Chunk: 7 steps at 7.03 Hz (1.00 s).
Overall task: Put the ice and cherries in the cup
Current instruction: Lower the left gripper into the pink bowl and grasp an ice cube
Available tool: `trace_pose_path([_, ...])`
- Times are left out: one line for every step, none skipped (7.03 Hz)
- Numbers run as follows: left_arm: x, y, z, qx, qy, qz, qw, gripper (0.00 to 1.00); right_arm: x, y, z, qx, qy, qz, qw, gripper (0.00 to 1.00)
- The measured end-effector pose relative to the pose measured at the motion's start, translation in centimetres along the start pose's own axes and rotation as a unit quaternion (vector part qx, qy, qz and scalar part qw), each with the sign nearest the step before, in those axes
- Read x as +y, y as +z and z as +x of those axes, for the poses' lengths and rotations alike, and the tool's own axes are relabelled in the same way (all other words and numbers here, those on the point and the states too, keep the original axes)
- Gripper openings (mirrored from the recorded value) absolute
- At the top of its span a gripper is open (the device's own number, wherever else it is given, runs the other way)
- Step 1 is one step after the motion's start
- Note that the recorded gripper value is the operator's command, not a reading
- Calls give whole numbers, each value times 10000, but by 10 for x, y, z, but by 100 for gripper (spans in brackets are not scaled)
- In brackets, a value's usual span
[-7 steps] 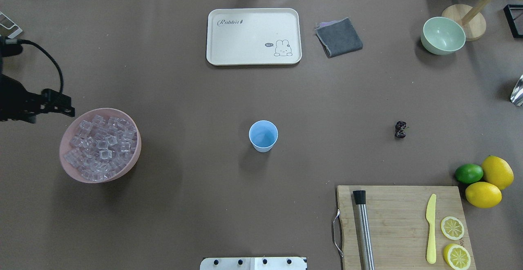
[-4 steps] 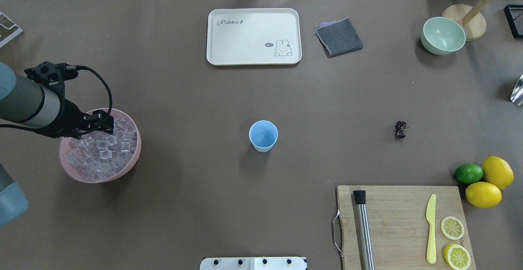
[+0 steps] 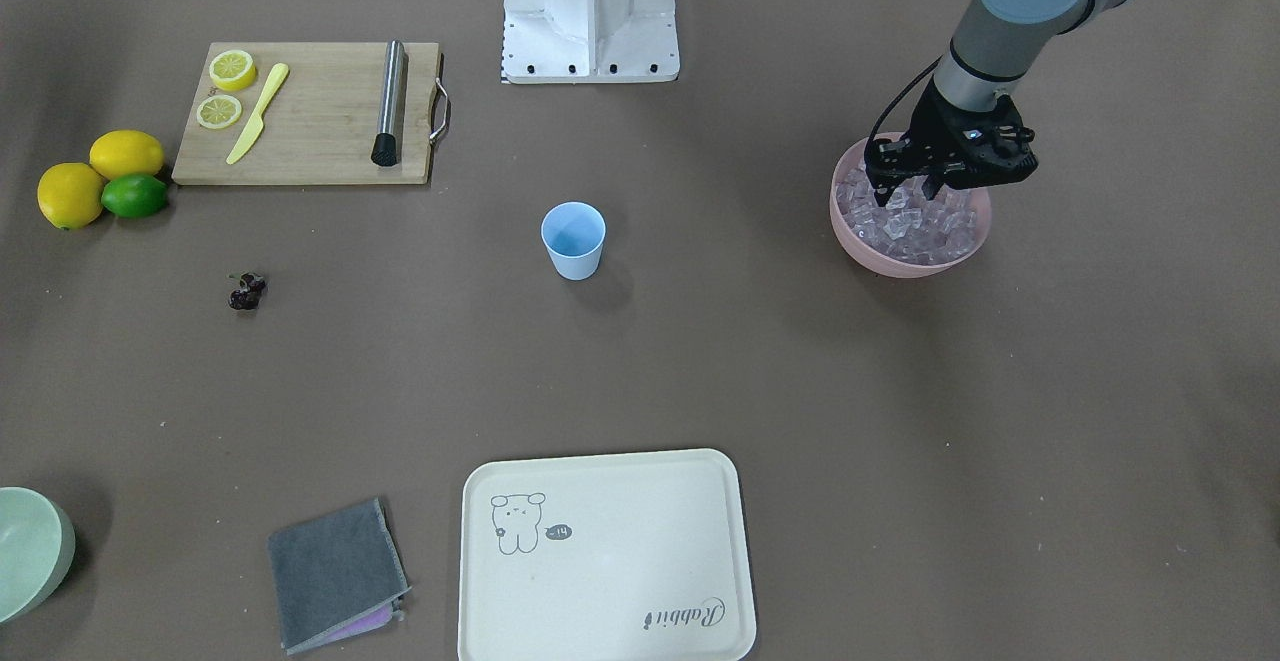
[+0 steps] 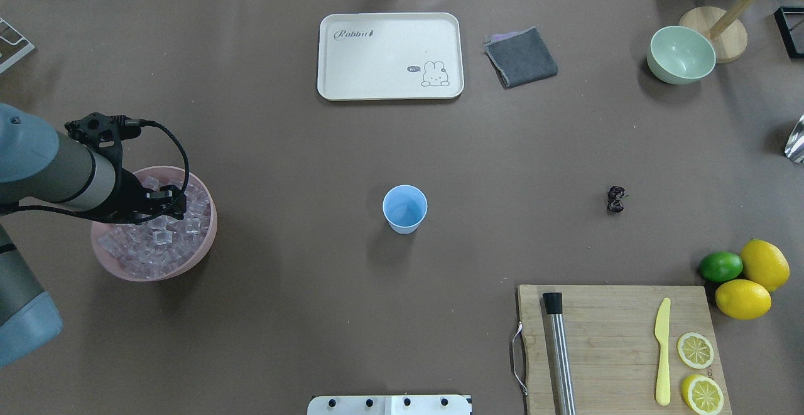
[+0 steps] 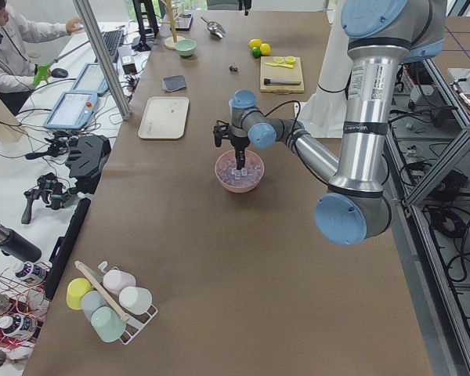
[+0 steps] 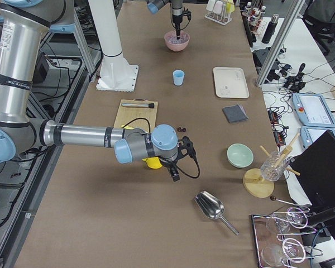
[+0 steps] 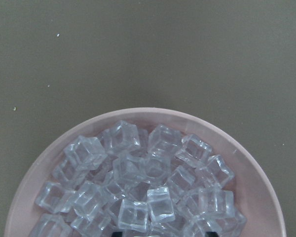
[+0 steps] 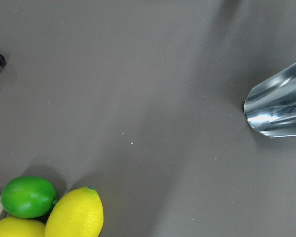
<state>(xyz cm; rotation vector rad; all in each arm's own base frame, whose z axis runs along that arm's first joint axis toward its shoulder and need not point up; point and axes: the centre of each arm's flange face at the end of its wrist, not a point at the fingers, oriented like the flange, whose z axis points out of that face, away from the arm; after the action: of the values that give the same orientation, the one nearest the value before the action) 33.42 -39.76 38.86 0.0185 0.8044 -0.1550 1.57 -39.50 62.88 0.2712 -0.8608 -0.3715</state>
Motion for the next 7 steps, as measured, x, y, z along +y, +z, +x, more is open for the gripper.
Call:
trace_pose_path([0,8,-1,-44,-5,-38,10000,74,0,0,0,-2,4,-3,10000,99])
trace_pose_path([0,14,-3,-93,-20,-70,9999,70,0,1,1,-4,11,-7,10000,99])
trace_pose_path([0,19,-5,-137,-41,-94,9999,66,1,1,1,-5,16,-9,10000,99])
trace_pose_path([1,22,-7,-163,-56,-114,9998,61,1,1,1,-5,19,-9,10000,99])
trace_pose_path([2,23,-7,-175,-67,-133,9997,58,1,1,0,-8,15,-5,10000,99])
trace_pose_path([3,24,-7,-179,-70,-149,9997,58,1,0,0,-17,12,-1,10000,99])
trace_pose_path([4,25,-7,-181,-99,-167,9996,58,1,0,0,-27,12,2,10000,99])
